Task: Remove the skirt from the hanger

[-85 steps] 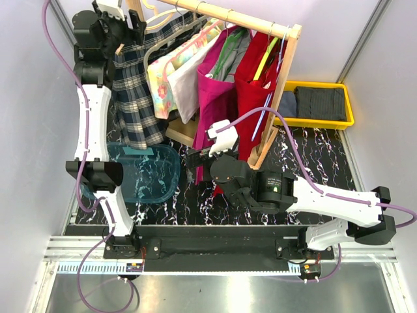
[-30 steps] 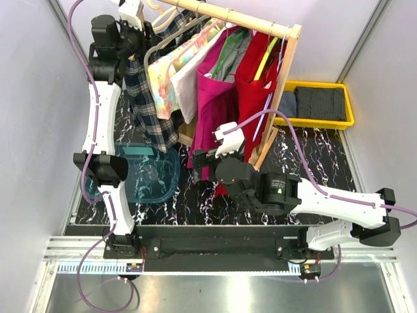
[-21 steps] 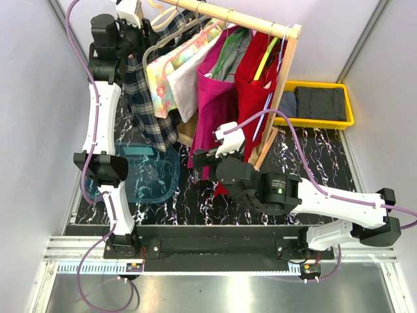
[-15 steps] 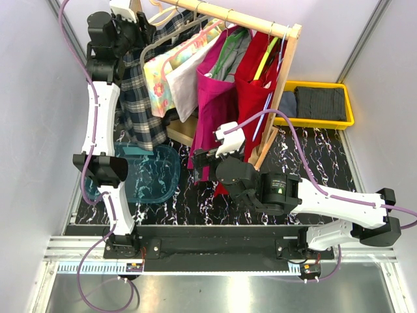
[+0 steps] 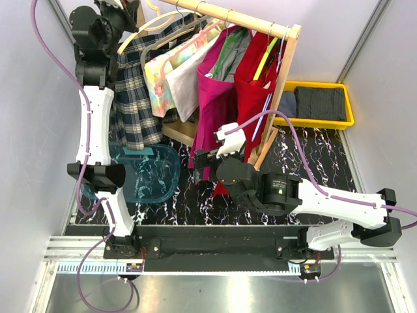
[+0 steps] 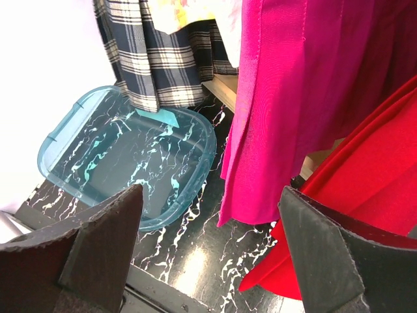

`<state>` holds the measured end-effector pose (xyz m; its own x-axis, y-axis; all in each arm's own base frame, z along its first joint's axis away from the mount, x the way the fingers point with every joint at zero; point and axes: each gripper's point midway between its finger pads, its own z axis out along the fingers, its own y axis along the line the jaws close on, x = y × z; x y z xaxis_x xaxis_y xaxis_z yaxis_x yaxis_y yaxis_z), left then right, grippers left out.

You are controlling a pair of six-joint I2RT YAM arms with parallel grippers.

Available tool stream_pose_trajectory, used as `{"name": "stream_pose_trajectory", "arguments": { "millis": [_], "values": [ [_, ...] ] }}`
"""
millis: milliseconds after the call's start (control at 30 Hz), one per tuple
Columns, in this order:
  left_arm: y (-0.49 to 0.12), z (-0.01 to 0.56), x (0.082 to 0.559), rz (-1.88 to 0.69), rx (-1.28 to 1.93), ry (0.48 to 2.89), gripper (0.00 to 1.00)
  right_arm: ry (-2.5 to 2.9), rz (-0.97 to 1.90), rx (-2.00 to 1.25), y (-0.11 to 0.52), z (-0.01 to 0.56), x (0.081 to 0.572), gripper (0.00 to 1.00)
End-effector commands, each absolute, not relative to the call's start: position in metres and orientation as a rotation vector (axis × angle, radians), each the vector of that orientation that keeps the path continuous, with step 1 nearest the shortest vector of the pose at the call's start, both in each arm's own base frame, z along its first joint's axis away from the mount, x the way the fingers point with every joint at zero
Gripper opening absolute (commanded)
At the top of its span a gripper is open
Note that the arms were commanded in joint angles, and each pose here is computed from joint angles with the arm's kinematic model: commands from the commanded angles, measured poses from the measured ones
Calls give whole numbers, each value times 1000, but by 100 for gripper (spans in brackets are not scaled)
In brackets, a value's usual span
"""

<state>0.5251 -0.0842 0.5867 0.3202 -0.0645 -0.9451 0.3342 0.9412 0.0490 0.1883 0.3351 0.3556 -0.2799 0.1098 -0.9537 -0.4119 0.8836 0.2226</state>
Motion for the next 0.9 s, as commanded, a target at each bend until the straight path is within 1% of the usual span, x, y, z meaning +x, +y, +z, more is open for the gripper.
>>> {"name": "stream_pose_trajectory", "arguments": {
  "millis": [0,33,100,167,200,233,267,367,533,733,767,867],
  "values": [
    [-90,589,526,-258,304,1203,11,1759,557,-155,330,371,192,94],
    [-91,587,526,-260,312,1214,15,1758,559,-153,331,371,192,94],
    [-93,584,529,-264,319,1217,20,1757,553,-154,330,371,192,95],
    [-92,575,535,-238,344,1230,31,1758,551,-151,330,371,192,95],
    [-92,571,538,-235,348,1239,35,1759,553,-154,330,371,192,95],
    [-92,564,541,-228,356,1256,47,1758,553,-156,331,370,192,95],
    [-90,560,544,-217,350,1267,50,1758,552,-155,330,370,192,95],
    [-88,546,553,-201,357,1299,55,1756,557,-149,329,372,192,95],
    [-87,521,561,-194,373,1371,56,1753,555,-144,326,373,192,95],
    [-97,495,547,-246,481,1461,56,1757,562,-132,325,371,192,95],
    [-101,492,545,-260,502,1465,55,1757,564,-131,325,371,191,95],
    [-108,485,543,-275,532,1483,49,1757,563,-136,327,371,191,95]
  ]
}}
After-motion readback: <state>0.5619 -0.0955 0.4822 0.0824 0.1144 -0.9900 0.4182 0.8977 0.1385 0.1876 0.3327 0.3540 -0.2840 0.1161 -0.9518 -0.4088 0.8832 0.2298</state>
